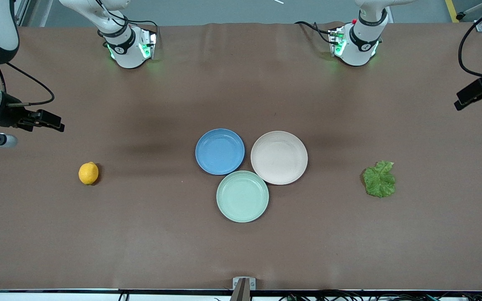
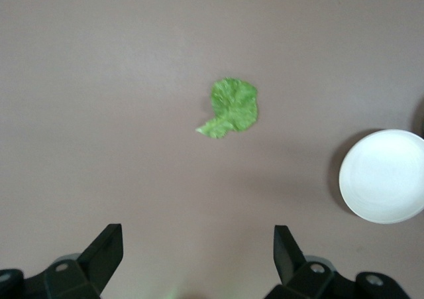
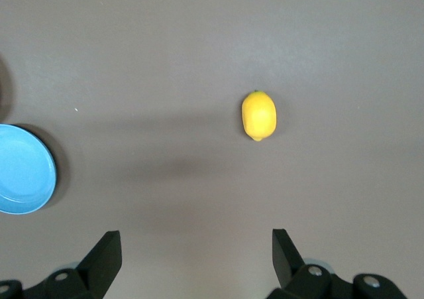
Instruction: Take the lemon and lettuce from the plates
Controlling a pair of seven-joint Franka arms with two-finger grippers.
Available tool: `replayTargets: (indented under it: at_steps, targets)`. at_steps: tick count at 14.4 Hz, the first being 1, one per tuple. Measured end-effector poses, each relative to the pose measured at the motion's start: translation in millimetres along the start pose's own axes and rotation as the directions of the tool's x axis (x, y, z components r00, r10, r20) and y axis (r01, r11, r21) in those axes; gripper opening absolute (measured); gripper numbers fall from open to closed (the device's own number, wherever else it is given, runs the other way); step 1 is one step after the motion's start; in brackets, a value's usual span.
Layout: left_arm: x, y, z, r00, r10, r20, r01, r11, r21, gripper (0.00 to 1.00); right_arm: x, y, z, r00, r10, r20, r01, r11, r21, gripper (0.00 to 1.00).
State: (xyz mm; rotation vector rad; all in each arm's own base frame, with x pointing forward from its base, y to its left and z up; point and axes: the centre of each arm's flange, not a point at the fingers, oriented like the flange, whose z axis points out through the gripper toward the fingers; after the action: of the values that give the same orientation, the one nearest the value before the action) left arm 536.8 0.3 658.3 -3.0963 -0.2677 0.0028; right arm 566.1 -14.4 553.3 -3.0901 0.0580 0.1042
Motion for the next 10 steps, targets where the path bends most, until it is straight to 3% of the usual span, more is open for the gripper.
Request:
replayTargets:
  at_steps: [6, 10]
  targets:
    - [-22, 3, -1, 0.999, 0.052, 0.009, -0.052, 0.998, -0.020, 1.00, 5, -10, -60, 0.992, -0.022, -0.124, 0.018, 0.999, -0.033, 1.00]
    - [-23, 16, 6, 0.997, 0.076, 0.012, -0.076, 0.997, -0.019, 1.00, 4, -7, -86, 0.984, -0.018, -0.179, 0.012, 0.999, -0.036, 1.00]
